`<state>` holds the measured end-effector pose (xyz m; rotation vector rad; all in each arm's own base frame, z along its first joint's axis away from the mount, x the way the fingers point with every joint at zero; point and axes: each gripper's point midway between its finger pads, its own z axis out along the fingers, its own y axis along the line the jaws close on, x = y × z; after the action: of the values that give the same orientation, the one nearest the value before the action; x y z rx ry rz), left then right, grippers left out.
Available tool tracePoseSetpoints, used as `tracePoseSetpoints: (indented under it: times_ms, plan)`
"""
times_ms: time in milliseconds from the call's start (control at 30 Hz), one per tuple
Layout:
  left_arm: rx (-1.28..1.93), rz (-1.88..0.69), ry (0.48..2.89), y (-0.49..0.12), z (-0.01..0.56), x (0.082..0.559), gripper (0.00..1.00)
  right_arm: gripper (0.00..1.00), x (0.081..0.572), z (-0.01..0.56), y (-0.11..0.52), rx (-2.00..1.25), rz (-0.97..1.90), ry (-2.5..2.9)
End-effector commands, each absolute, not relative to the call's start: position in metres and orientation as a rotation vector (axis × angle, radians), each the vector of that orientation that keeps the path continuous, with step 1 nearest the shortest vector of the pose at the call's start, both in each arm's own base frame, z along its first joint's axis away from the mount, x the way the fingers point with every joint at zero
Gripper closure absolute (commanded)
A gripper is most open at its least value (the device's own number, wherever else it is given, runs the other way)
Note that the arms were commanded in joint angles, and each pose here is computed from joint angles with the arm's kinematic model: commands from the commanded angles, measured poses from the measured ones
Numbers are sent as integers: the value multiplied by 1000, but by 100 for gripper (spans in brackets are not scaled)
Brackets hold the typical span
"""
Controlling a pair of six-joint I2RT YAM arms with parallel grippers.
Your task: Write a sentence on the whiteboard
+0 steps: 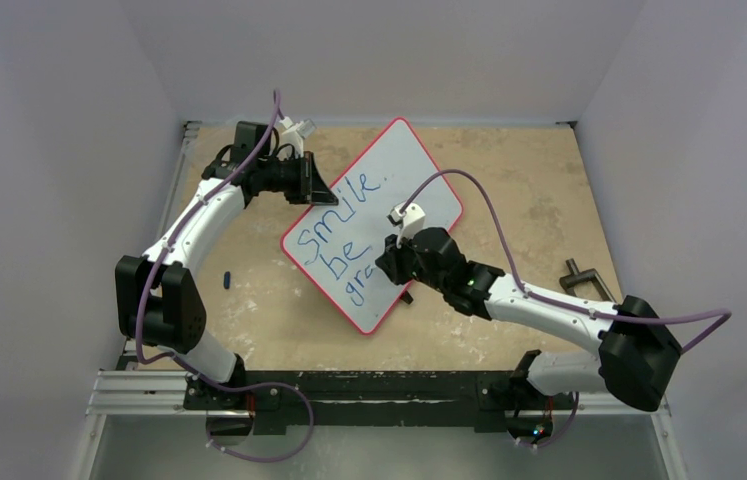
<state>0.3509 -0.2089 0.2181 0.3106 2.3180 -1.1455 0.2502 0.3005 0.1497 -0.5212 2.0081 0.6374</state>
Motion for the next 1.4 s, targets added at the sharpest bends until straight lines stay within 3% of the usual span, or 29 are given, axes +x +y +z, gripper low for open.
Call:
tracePoseSetpoints:
  times_ms: [0, 933, 1367]
  plan:
    - [299, -1068, 2258, -203, 237, 361, 100, 100, 257, 172, 314, -497, 704, 1942]
    - [300, -1066, 2254, -202, 238, 360, 100, 100, 241, 151, 286, -465, 667, 1990]
    - [302, -1065, 2252, -202, 239, 360, 100, 100, 263, 241, 285, -437, 611, 1820]
